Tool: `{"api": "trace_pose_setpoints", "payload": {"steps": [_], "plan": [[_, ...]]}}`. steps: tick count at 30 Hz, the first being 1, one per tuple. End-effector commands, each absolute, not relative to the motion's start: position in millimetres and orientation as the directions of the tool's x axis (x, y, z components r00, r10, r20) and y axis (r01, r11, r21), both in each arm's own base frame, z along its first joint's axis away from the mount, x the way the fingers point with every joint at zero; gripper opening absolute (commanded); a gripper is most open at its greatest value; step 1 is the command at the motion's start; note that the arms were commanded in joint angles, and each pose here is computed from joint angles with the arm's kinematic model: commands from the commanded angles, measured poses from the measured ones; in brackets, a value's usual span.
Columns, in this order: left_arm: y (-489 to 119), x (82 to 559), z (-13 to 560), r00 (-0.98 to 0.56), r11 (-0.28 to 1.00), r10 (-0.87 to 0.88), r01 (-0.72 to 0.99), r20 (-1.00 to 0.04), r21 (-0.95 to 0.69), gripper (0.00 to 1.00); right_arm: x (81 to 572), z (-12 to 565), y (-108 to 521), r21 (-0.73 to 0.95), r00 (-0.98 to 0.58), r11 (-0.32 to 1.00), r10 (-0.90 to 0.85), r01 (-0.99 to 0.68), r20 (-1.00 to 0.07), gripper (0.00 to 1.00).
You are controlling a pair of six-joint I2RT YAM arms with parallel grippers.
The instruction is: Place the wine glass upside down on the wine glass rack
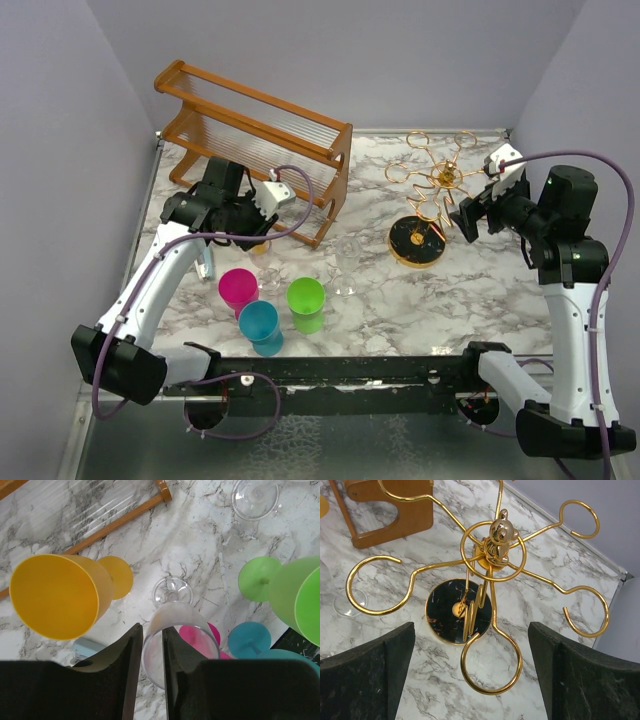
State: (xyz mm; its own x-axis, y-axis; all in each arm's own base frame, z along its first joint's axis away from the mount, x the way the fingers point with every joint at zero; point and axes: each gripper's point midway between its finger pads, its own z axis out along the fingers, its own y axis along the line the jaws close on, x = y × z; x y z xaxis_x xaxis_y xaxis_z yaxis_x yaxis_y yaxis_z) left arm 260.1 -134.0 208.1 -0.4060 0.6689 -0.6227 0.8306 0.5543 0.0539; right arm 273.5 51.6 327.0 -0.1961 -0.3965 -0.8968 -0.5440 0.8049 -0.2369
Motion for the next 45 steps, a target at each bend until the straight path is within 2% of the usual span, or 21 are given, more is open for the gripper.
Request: {"api": "trace_pose_setpoints", "payload": {"steps": [1, 8, 12, 23, 30, 35, 41, 45], "plan": [[-131, 258, 215, -0.393, 0.545, 0.693, 0.835, -0.605, 0.081, 0.23, 274, 340, 56, -0.253, -0.15, 0.792, -0.395, -0.556, -0.907, 0.94], [-135, 251, 221, -0.363, 0.508, 0.708, 0.858, -0.606, 0.079, 0.1, 278, 344, 57, -0.258, -0.14, 0.79, -0.396, -0.556, -0.908, 0.95], [-142, 256, 245, -0.307, 0.492, 0.695, 0.863, -0.651, 0.118, 0.0, 279, 350, 60, -0.254, -0.124, 0.784, -0.386, -0.566, -0.914, 0.95], [-156, 251, 307, -0.201, 0.443, 0.657, 0.883, -0.727, 0.157, 0.0, 279, 373, 75, -0.224, -0.08, 0.753, -0.344, -0.618, -0.936, 0.95], [-177, 242, 392, -0.014, 0.423, 0.5, 0.876, -0.866, 0.23, 0.0, 282, 396, 119, -0.064, -0.045, 0.6, -0.165, -0.797, -0.985, 0.93], [-189, 236, 467, 0.115, 0.459, 0.336, 0.847, -0.935, 0.269, 0.0, 295, 431, 134, -0.015, -0.014, 0.534, -0.049, -0.846, -0.999, 0.9], [-204, 243, 533, 0.212, 0.521, 0.09, 0.823, -0.973, 0.227, 0.0, 308, 449, 156, 0.072, -0.055, 0.474, 0.048, -0.877, -0.997, 0.83], [-212, 257, 562, 0.204, 0.547, -0.02, 0.822, -0.979, 0.16, 0.0, 313, 454, 182, 0.087, -0.065, 0.458, 0.064, -0.884, -0.996, 0.8]]}}
